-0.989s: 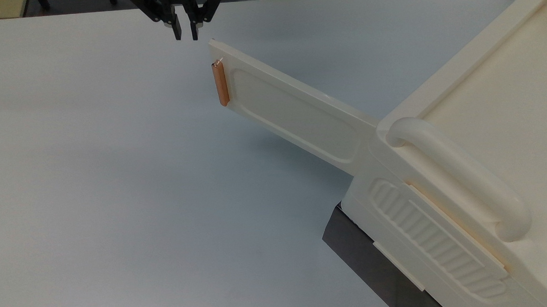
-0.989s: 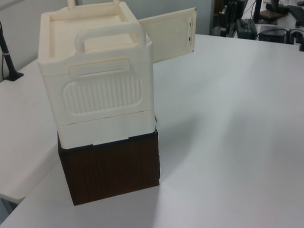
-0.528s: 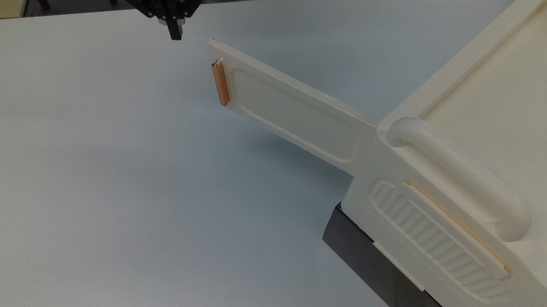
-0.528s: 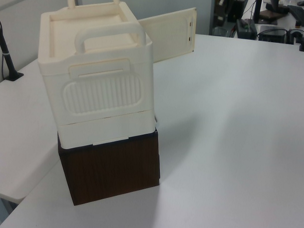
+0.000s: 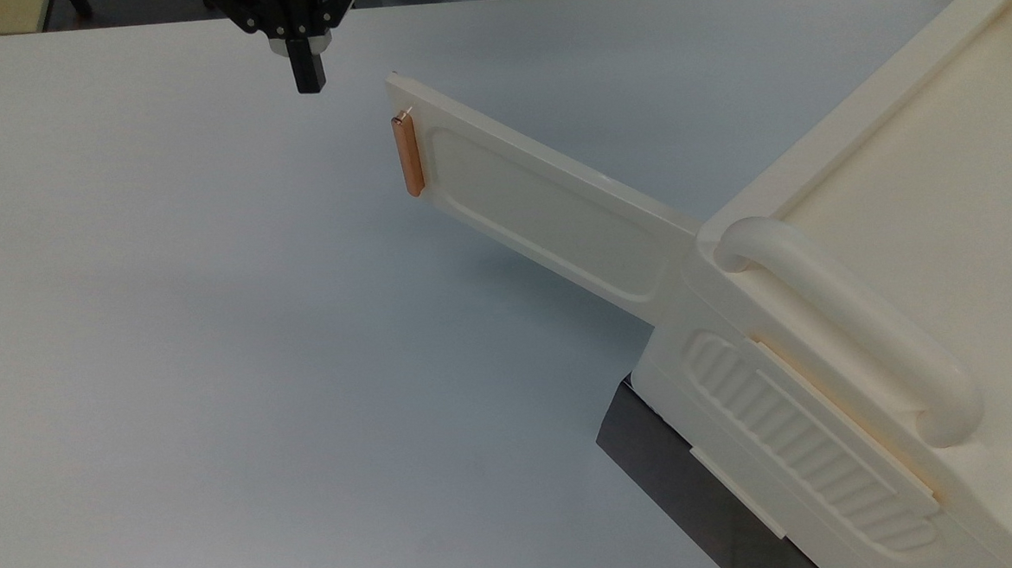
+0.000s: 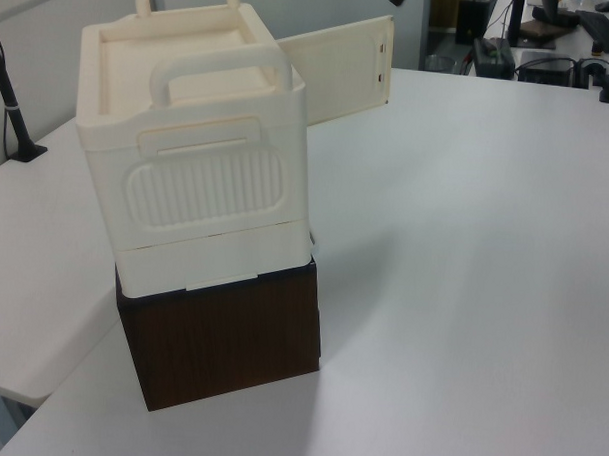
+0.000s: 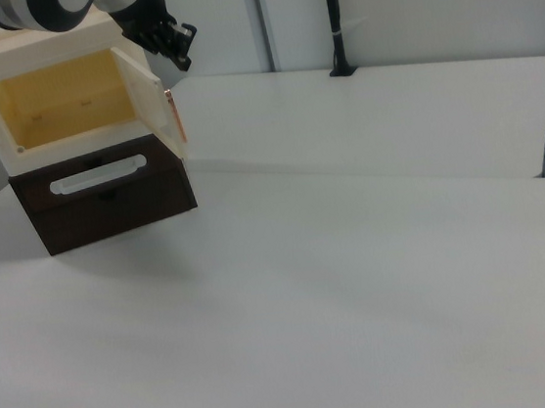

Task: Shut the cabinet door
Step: 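Push the cream door with the gripper, swinging it toward the cabinet front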

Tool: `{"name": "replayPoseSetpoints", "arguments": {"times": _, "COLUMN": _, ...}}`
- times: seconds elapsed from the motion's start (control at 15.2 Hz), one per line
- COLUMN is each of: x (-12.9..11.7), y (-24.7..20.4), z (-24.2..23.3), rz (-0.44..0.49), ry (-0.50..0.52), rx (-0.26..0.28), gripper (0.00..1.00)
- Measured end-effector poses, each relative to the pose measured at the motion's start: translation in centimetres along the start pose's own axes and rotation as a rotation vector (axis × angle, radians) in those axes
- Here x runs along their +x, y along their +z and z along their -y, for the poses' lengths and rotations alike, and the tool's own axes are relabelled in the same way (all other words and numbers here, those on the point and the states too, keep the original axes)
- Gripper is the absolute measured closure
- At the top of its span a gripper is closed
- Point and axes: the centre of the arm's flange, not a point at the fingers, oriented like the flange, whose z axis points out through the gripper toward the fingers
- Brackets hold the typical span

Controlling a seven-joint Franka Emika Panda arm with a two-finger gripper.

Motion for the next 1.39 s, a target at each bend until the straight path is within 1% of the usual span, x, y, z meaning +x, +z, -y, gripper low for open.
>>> {"name": "replayPoseSetpoints", "arguments": {"times": 0.13, "x": 0.7, "y": -0.5, "z": 0.4, "rz": -0.071, "ry": 0.007, "rx": 0.022, "gripper": 0.99}}
{"name": "replayPoseSetpoints", "arguments": {"times": 0.26, "x": 0.9, "y": 0.0, "z": 1.4, "rz": -0.087, "ry": 0.005, "rx": 0.046, "gripper": 0.99}}
{"name": "replayPoseSetpoints", "arguments": {"times": 0.79, "x": -0.5, "y": 4.7, "z": 9.8, "rz": -0.015, "ry": -0.093, "rx": 0.116, "gripper": 0.99}}
{"name": "replayPoseSetpoints", "arguments": {"times": 0.99, "x": -1.0, "y": 3.7, "z": 13.7, "rz": -0.018, "ry": -0.078, "rx": 0.155, "gripper": 0.99}}
{"name": "replayPoseSetpoints", "arguments": {"times": 1.12, "x": -1.9, "y": 2.7, "z": 16.6, "rz": -0.007, "ry": -0.085, "rx": 0.186, "gripper": 0.99}}
{"name": "replayPoseSetpoints", "arguments": {"times": 1.39, "x": -4.5, "y": 1.8, "z": 23.6, "rz": 0.024, "ry": -0.161, "rx": 0.258, "gripper": 0.99}}
